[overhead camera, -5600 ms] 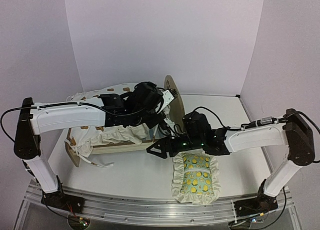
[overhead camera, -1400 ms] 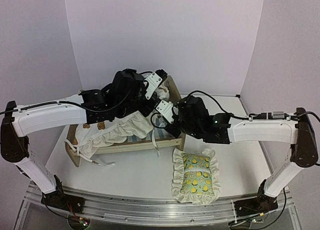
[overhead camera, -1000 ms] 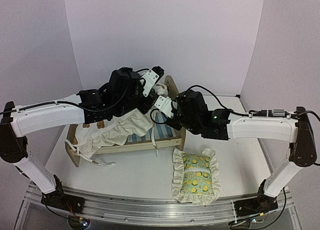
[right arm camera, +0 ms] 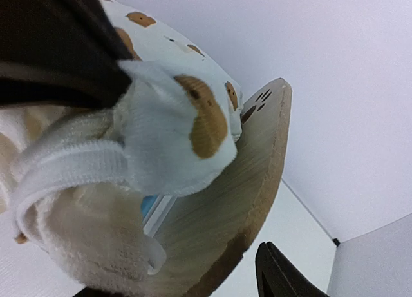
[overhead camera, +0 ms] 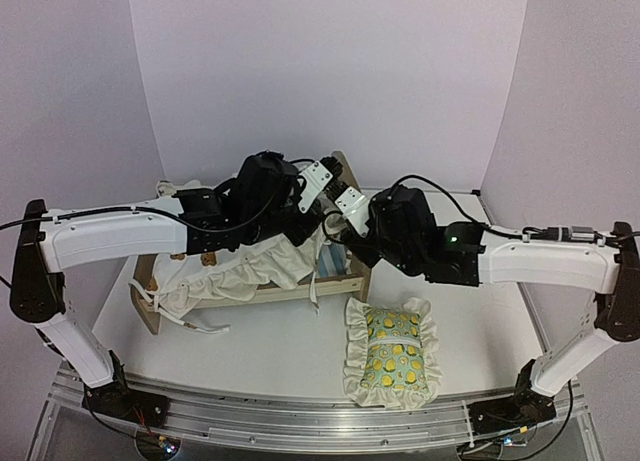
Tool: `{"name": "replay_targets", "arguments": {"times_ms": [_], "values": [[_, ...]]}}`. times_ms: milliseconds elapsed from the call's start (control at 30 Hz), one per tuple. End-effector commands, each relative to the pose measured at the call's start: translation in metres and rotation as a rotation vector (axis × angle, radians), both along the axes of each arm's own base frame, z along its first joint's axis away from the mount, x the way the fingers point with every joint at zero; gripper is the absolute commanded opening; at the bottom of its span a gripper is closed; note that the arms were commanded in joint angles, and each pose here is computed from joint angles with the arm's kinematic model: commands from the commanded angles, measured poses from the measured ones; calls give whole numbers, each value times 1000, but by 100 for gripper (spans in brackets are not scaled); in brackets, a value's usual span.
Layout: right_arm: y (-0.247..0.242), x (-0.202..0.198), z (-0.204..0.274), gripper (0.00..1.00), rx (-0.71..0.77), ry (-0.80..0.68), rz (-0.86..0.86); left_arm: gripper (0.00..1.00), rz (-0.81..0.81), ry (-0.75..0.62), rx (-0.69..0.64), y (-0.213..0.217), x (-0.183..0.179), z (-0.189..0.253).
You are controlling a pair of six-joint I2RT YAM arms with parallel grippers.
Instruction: Set up the pet bed
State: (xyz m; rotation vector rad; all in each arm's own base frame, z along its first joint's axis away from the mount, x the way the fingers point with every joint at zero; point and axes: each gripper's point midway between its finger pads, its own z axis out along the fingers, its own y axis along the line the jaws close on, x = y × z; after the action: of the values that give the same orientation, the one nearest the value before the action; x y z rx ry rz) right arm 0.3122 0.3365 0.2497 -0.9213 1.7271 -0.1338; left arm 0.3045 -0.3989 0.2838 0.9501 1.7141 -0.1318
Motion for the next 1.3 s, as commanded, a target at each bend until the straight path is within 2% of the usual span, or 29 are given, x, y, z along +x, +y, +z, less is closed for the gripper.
{"name": "replay_targets", "arguments": {"times_ms": [0,67,200,400,533,800,1033,1267], "values": [[-13,-25,31,67,180,123,-3,0,-41,41,17,-12,-4,-9],[-23,-31,24,70,180,167,-26,0,-48,58,28,-16,-5,-16],[-35,-34,8,71,163,188,-70,0,-48,73,31,-21,-3,-24],[-24,-30,-6,72,159,218,-64,0,-31,69,32,-24,2,-26],[-21,-33,-18,76,162,261,-61,0,5,51,38,-23,9,-23],[-41,-15,-56,82,61,256,-268,0,45,18,7,-23,17,-5],[-57,-23,-69,90,-11,330,-342,0,69,-6,4,-27,24,2],[-60,-33,-60,92,86,375,-348,0,63,29,38,-35,26,-20]]}}
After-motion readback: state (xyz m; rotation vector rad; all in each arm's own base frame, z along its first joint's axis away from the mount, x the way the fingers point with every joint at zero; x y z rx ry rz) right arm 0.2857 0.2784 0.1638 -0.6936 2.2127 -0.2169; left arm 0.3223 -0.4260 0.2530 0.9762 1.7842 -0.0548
